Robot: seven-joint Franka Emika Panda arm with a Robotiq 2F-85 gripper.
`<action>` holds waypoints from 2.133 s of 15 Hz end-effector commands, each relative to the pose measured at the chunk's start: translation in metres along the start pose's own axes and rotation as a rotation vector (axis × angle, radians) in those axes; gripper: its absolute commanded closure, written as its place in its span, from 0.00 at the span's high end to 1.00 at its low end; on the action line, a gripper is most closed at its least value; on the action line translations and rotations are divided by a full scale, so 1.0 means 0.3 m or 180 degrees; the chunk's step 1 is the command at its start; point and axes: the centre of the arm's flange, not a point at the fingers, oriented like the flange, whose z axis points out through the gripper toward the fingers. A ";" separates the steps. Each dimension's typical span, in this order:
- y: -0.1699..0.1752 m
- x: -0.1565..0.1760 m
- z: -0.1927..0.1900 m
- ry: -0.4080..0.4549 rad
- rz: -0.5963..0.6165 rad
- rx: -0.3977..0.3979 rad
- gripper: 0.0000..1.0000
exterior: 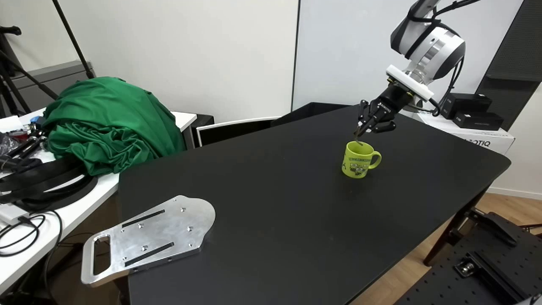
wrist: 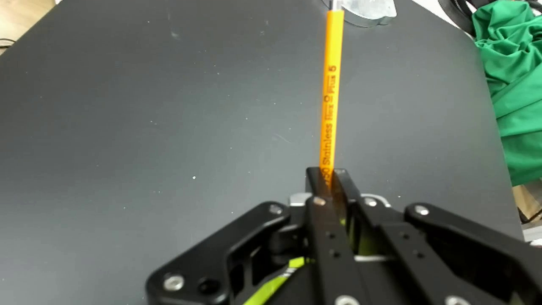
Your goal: Pick the object from the table and put it in the cup
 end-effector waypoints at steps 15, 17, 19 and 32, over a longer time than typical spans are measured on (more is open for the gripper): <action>0.101 0.234 0.006 -0.0114 0.0375 0.0314 0.02; 0.112 0.247 0.006 -0.0113 0.0400 0.0315 0.02; 0.114 0.255 0.007 -0.0097 0.0410 0.0293 0.34; -0.110 0.044 -0.028 -0.0125 -0.0048 0.0199 1.00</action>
